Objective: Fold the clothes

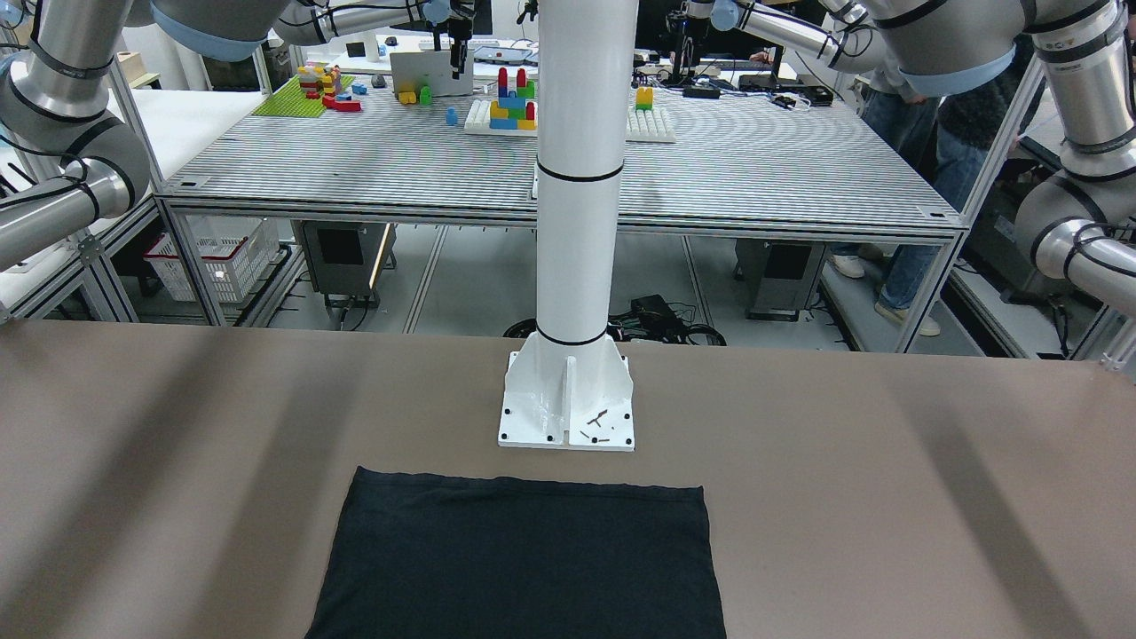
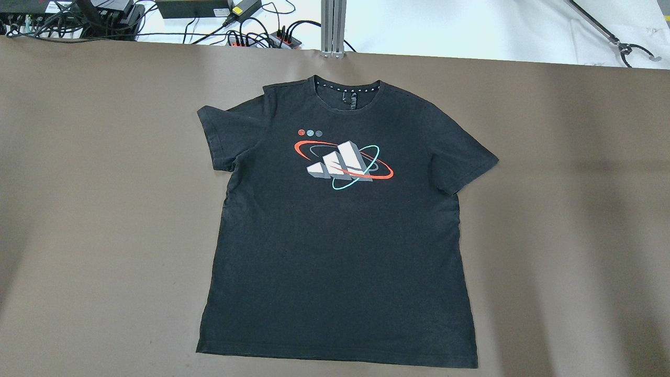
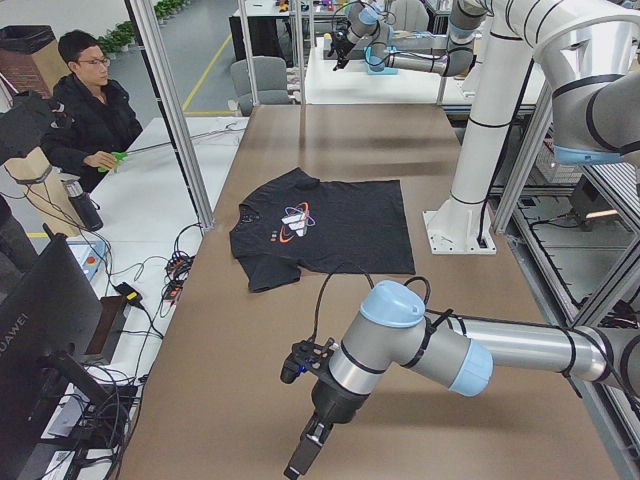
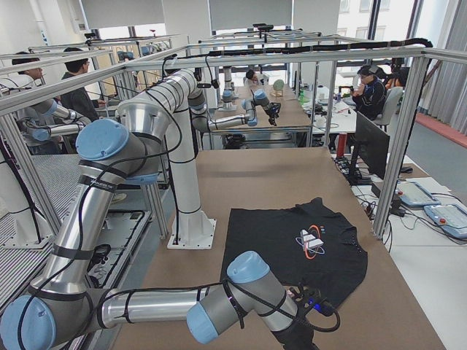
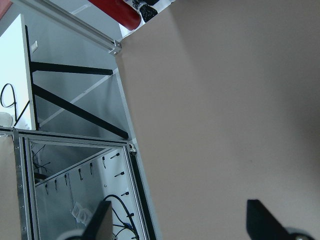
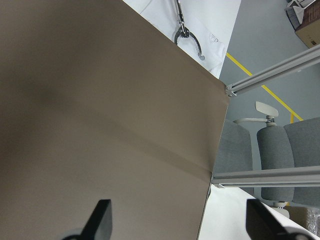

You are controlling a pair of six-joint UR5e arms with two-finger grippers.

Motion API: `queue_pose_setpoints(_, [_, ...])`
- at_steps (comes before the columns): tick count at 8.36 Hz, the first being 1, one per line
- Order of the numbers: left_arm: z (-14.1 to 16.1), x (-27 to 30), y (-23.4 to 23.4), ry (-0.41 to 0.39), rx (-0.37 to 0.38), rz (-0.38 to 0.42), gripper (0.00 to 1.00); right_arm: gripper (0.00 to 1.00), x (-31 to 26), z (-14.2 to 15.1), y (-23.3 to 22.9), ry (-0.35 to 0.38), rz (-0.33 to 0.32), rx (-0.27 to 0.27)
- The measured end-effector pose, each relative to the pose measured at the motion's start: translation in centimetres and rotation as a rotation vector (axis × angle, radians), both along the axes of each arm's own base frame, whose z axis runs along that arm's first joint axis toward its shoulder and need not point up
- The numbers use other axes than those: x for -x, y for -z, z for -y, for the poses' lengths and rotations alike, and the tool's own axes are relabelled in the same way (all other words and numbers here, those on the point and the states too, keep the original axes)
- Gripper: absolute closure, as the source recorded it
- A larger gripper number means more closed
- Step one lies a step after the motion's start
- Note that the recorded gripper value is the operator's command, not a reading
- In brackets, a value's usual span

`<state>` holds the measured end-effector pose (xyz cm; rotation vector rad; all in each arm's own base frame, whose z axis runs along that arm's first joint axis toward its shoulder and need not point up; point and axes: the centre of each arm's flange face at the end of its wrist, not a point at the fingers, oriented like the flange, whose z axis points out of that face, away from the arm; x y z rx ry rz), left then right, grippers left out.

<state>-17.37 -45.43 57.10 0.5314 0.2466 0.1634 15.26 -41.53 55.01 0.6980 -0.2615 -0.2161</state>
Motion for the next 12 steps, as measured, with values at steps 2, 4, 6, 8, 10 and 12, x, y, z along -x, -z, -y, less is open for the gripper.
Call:
queue_pose_setpoints(2, [-0.1, 0.0, -0.5, 0.009, 0.010, -0.007, 0.06, 0.06, 0.0, 0.0, 0.0, 0.000, 0.000, 0.000])
queue_pose_setpoints(4, [-0.2, 0.0, -1.1, 0.012, 0.017, -0.009, 0.06, 0.06, 0.1, 0.0, 0.0, 0.001, 0.001, 0.000])
queue_pose_setpoints(6, [-0.3, -0.1, -1.7, 0.011, 0.026, -0.011, 0.06, 0.06, 0.1, 0.0, -0.1, 0.001, 0.002, 0.002])
queue_pose_setpoints(8, [-0.3, -0.1, -2.2, 0.008, 0.032, -0.013, 0.06, 0.06, 0.1, 0.0, -0.2, 0.002, 0.004, 0.005])
queue_pose_setpoints(10, [-0.2, -0.1, -2.2, 0.009, 0.032, -0.015, 0.06, 0.06, 0.2, 0.1, -0.3, 0.000, 0.013, 0.011])
queue_pose_setpoints(12, [-0.2, -0.2, -2.1, 0.006, 0.031, -0.021, 0.06, 0.06, 1.3, 0.7, -0.2, -0.031, 0.060, 0.034])
